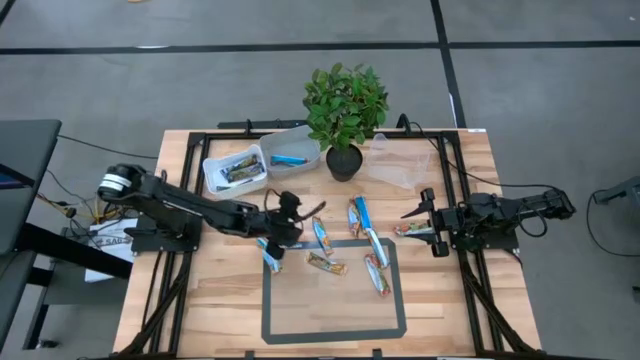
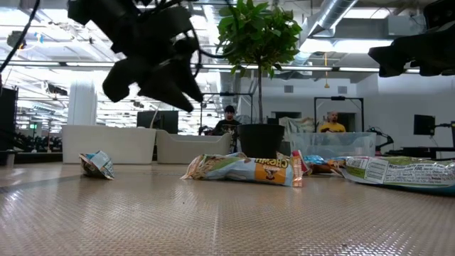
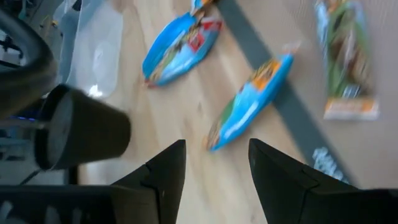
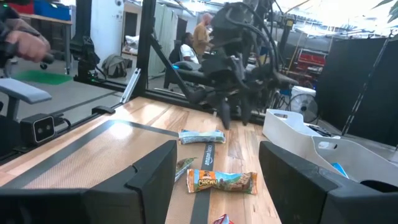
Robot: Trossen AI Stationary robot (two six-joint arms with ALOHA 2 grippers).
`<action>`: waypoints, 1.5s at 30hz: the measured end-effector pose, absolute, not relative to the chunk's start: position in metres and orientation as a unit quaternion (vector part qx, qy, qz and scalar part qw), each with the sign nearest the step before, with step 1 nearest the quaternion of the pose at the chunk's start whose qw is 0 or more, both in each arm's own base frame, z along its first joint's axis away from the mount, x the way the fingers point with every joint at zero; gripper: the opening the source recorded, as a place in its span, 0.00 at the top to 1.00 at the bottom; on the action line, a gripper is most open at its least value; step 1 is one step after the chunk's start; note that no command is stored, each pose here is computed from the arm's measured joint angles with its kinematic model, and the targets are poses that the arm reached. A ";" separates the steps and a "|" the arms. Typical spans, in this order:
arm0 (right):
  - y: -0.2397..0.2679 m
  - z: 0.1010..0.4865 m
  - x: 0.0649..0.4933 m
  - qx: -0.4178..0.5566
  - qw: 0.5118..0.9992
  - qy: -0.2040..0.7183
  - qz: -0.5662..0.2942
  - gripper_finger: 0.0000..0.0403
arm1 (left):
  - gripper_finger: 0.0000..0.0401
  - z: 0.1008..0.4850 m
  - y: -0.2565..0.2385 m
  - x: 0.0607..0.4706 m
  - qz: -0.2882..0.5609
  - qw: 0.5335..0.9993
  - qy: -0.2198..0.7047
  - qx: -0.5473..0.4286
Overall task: Pick and place Granola Bars by type
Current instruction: Put the yellow granola bar into the transparent bin
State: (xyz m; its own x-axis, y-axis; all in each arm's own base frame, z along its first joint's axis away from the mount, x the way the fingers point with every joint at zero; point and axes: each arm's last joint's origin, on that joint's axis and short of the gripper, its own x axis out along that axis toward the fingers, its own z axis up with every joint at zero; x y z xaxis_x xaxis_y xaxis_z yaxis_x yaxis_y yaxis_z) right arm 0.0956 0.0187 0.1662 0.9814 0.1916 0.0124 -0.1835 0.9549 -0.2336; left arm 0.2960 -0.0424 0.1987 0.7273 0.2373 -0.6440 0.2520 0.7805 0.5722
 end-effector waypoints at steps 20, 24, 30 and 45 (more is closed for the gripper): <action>0.019 0.166 0.096 -0.116 0.989 -0.017 0.095 0.44 | 0.58 0.193 -0.099 0.331 -0.087 0.888 0.379 0.245; 0.019 0.166 0.096 -0.117 0.988 -0.017 0.095 0.44 | 0.58 0.184 -0.107 0.332 -0.115 0.889 0.386 0.219; 0.019 0.166 0.096 -0.116 0.989 -0.017 0.095 0.44 | 0.58 0.159 -0.110 0.340 -0.112 0.880 0.403 0.224; 0.019 0.166 0.096 -0.116 0.988 -0.017 0.095 0.44 | 0.58 0.148 -0.112 0.369 -0.104 0.870 0.416 0.243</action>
State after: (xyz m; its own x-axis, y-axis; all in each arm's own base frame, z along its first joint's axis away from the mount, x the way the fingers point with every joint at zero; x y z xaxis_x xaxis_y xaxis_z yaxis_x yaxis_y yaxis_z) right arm 0.0956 0.0188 0.1662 0.9814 0.1918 0.0125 -0.1837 0.9549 -0.2335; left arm 0.3694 -0.1124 0.1481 0.6316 0.0222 -0.7749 0.3829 0.8602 0.3368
